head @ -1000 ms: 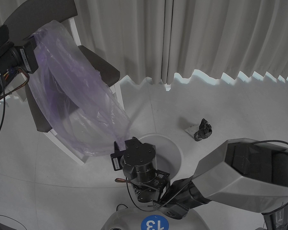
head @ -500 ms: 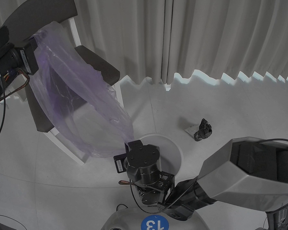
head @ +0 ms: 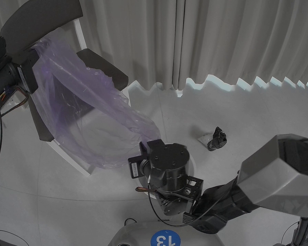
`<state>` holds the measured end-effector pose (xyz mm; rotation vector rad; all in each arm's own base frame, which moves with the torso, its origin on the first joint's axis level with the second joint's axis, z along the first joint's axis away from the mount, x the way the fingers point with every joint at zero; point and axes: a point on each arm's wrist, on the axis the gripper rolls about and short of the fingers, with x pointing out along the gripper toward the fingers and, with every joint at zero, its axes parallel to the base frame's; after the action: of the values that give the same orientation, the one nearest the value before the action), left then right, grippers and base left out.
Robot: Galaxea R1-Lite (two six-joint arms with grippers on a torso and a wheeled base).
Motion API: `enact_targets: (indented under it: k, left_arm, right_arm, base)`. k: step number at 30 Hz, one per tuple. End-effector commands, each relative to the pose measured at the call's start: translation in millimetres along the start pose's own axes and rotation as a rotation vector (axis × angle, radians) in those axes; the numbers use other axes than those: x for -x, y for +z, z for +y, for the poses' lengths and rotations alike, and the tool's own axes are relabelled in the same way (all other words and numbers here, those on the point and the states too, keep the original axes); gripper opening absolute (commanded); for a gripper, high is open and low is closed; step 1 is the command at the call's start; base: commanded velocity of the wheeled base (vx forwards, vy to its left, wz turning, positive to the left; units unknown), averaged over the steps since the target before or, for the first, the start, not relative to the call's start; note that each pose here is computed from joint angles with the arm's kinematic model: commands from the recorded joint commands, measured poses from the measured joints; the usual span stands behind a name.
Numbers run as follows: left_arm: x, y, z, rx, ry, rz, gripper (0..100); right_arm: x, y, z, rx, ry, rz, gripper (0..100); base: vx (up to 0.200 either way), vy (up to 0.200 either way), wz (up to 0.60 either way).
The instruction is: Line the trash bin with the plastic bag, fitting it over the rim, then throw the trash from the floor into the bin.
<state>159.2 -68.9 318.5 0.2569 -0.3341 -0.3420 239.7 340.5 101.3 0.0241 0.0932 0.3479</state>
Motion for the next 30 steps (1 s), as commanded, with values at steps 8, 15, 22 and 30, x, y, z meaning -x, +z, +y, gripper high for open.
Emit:
enact_targets:
  k: [8, 15, 22, 30]
  left_arm:
    - [9.7, -9.5, -17.8, 0.019, -0.102, 0.017, 0]
    - [12.0, -7.5, -19.6, 0.02, -0.114, 0.008, 0]
    - [10.7, -18.6, -33.7, 0.081, -0.181, 0.05, 0]
    - [1.6, -29.5, -45.9, 0.163, -0.219, 0.105, 0]
  right_arm:
    - [40.5, 34.5, -55.1, -0.056, -0.036, -0.005, 0]
    - [75.3, 44.2, -90.3, -0.104, -0.038, 0.009, 0]
    - [102.2, 43.9, -113.4, -0.1, -0.06, 0.026, 0]
    - [133.1, 44.6, -145.2, -0.085, -0.05, 0.055, 0]
  base:
    - [0.0, 0.0, 0.0]
    - [0.0, 0.0, 0.0]
    - [0.0, 0.0, 0.0]
    - [0.0, 0.0, 0.0]
